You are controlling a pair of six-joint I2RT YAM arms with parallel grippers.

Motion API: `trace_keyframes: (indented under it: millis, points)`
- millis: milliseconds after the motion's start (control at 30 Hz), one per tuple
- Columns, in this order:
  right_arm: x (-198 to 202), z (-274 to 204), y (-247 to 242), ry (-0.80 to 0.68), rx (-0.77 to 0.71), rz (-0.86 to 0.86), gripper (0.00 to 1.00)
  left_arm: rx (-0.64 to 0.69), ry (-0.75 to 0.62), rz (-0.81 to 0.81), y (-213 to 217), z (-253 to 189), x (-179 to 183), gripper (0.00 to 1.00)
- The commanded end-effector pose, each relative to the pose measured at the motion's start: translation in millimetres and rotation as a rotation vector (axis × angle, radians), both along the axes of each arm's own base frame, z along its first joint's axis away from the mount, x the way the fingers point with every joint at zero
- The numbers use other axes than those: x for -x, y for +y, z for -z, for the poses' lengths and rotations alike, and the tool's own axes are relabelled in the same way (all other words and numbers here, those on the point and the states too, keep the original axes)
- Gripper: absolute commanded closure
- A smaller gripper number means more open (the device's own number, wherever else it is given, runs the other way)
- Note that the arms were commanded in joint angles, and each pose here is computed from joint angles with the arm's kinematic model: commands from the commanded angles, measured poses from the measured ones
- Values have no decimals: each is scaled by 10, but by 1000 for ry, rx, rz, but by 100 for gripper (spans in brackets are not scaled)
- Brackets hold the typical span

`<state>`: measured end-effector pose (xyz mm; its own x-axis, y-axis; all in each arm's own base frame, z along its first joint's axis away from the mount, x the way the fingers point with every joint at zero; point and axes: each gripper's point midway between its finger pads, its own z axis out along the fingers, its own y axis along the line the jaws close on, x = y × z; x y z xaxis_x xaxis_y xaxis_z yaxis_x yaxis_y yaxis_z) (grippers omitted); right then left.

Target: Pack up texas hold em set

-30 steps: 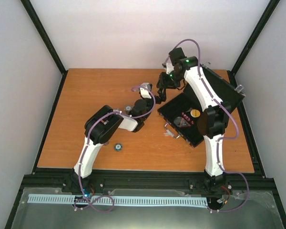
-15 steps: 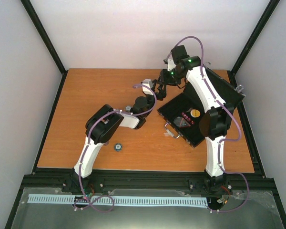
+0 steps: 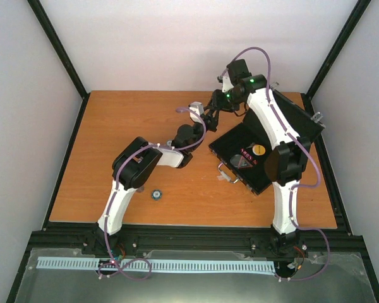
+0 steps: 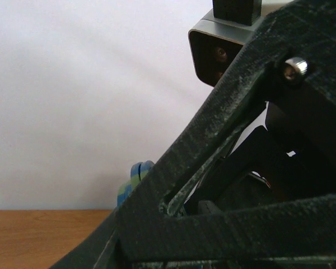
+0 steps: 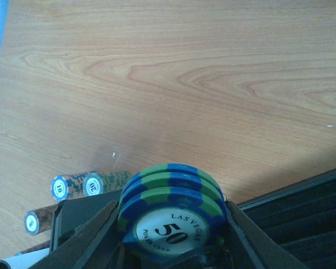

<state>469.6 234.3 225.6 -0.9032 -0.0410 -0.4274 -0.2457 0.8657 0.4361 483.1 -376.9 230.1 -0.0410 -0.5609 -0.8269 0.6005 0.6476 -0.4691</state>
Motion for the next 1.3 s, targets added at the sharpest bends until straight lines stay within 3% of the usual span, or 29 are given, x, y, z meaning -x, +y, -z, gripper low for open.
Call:
trace_keyframes:
  millis: [0,67,100,167,400,567,633,933,1267]
  points:
    - [542,84,3,151,45,-89,76,166,-133,-51,419,-809,-163,73]
    - [561,82,1,154,46,-90,76,160,-135,-34,407,-823,-165,84]
    - [571,69,8,152,46,-91,76,158,-136,-22,400,-835,-170,94]
    - [607,110,12,164,51,-95,76,161,-129,-5,395,-830,-182,99]
    - [626,117,-8,165,60,-95,76,138,-100,86,432,-819,-183,99]
    - [632,114,-3,162,58,-98,74,-70,118,271,283,-709,-237,99]
    - [632,98,-2,156,55,-99,73,-155,130,322,246,-787,-121,99]
    - [643,-53,28,112,13,-94,62,-276,153,355,412,-858,299,99]
    - [599,-357,16,18,-12,-73,34,-396,145,391,475,-1006,551,99]
